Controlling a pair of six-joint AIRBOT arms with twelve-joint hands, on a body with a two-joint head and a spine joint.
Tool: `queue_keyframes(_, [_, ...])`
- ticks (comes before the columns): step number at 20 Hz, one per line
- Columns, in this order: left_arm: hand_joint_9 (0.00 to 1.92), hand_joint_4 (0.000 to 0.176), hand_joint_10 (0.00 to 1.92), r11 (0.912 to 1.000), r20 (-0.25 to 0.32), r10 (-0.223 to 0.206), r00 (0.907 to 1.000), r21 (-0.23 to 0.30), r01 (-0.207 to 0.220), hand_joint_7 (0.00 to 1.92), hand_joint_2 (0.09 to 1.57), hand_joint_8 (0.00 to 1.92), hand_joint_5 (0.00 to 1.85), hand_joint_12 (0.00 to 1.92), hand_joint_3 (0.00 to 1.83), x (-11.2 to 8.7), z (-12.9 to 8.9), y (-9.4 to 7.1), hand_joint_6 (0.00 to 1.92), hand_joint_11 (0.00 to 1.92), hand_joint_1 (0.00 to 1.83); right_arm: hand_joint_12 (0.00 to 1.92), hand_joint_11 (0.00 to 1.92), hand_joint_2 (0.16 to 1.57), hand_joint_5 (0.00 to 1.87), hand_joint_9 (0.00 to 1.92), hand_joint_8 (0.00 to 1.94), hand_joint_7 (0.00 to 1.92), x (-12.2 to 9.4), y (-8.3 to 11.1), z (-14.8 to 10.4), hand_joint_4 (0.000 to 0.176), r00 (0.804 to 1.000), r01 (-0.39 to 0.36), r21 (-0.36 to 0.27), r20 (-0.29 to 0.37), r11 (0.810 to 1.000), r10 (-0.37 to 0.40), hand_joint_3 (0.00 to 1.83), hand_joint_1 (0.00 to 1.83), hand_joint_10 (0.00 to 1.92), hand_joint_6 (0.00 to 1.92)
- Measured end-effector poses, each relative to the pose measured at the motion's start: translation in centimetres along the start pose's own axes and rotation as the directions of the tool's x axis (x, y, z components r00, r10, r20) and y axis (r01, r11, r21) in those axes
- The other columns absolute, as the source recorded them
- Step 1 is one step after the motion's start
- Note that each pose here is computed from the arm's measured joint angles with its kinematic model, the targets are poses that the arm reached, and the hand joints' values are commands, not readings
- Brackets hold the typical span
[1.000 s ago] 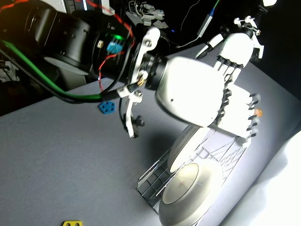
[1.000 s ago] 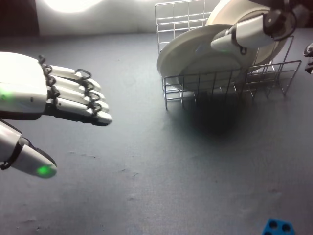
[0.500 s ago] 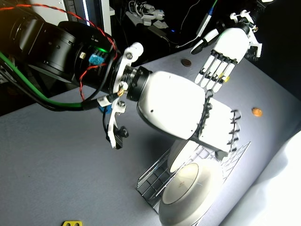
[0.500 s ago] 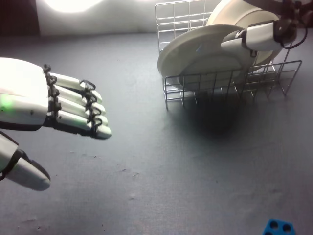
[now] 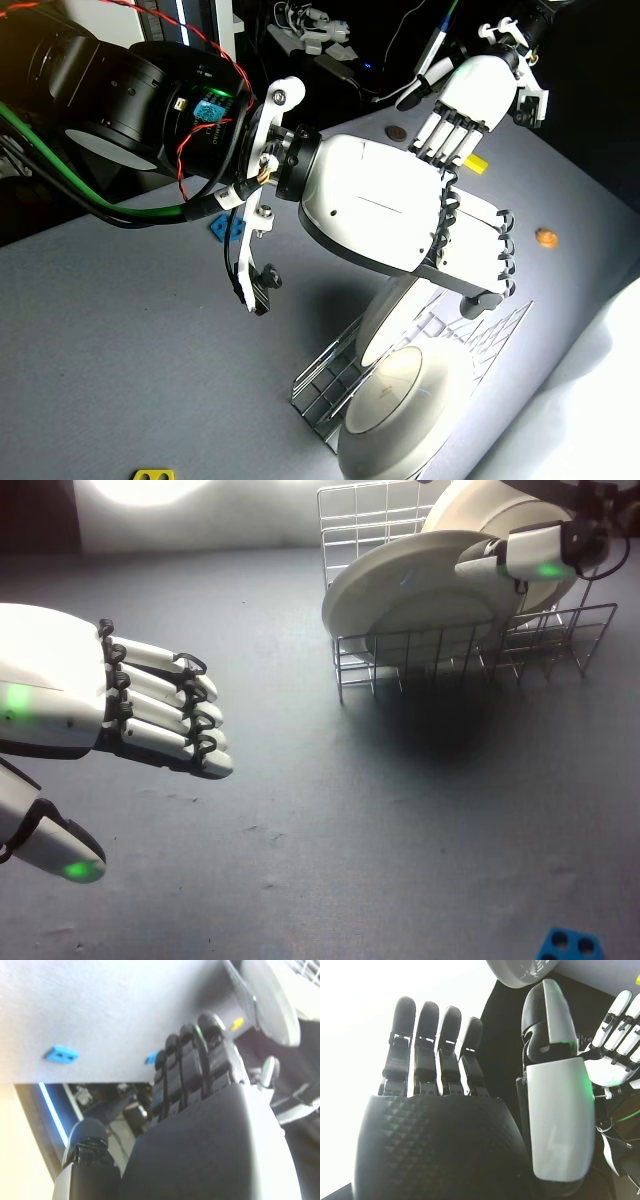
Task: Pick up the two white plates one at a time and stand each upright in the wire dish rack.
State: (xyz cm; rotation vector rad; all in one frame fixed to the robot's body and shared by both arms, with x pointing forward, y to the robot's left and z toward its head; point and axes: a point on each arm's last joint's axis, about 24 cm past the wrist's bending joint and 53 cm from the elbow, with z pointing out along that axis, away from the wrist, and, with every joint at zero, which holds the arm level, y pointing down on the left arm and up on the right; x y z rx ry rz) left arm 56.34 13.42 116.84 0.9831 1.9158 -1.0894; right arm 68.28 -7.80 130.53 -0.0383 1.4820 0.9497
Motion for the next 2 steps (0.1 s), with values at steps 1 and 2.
queue_keyframes(1, [0.29, 0.0, 0.01, 1.0, 0.002, 0.004, 1.0, 0.0, -0.004, 0.33, 1.18, 0.01, 0.27, 0.64, 0.0, -0.11, -0.02, -0.02, 0.01, 0.0, 0.0, 1.37, 0.0, 1.05, 0.09, 0.04, 1.32, 0.13, -0.02, 0.0, 0.0, 0.0, 1.0, 0.0, 0.0, 0.001, 1.0, 0.0, 0.0, 1.01, 1.28, 1.36])
queue_keyframes(2, [0.3, 0.0, 0.01, 1.0, 0.006, 0.003, 1.0, 0.003, -0.003, 0.34, 1.18, 0.01, 0.27, 0.64, 0.0, -0.23, -0.03, -0.09, 0.01, 0.0, 0.0, 1.37, 0.0, 1.05, 0.08, 0.04, 1.32, 0.12, -0.02, 0.0, 0.0, 0.0, 1.0, 0.0, 0.0, 0.001, 1.0, 0.0, 0.0, 1.0, 1.27, 1.38])
